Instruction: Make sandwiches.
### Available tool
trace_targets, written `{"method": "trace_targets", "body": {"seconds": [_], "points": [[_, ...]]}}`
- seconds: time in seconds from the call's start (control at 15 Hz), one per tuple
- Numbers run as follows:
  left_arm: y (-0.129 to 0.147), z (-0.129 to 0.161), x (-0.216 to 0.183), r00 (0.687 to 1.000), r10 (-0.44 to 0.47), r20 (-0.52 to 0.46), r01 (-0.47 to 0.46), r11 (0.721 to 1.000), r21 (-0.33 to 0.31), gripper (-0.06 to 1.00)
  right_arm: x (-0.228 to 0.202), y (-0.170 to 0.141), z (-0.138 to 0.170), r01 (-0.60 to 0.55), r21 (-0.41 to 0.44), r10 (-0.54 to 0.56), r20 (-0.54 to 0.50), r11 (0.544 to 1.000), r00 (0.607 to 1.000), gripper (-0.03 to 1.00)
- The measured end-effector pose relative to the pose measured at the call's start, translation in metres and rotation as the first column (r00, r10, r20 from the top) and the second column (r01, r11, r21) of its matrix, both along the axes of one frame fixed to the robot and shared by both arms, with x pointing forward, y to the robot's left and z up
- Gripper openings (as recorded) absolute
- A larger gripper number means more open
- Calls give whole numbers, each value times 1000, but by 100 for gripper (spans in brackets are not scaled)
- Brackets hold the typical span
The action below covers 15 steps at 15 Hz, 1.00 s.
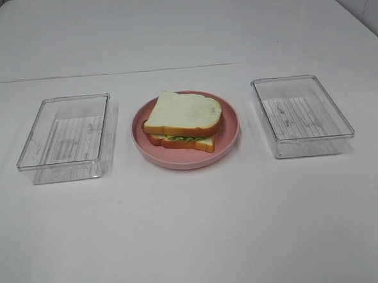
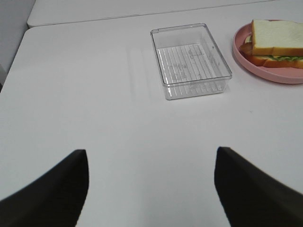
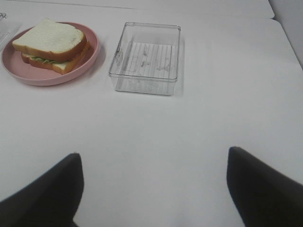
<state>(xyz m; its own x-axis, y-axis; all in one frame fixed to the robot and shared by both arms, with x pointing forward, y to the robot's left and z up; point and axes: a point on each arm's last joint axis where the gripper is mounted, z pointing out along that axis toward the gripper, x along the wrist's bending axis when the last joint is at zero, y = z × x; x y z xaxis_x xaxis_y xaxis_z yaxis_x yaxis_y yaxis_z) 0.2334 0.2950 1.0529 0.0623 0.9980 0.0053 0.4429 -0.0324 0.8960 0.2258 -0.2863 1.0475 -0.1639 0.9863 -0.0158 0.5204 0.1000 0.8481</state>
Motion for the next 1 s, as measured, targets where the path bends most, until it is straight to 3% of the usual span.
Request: {"method": "trace_targets", "body": {"seconds": [1.0], "points": [[0, 0, 0, 1000, 0, 0, 0, 1000, 0, 70, 0, 0, 0, -1, 2, 1, 0, 1000, 1000, 78]]}}
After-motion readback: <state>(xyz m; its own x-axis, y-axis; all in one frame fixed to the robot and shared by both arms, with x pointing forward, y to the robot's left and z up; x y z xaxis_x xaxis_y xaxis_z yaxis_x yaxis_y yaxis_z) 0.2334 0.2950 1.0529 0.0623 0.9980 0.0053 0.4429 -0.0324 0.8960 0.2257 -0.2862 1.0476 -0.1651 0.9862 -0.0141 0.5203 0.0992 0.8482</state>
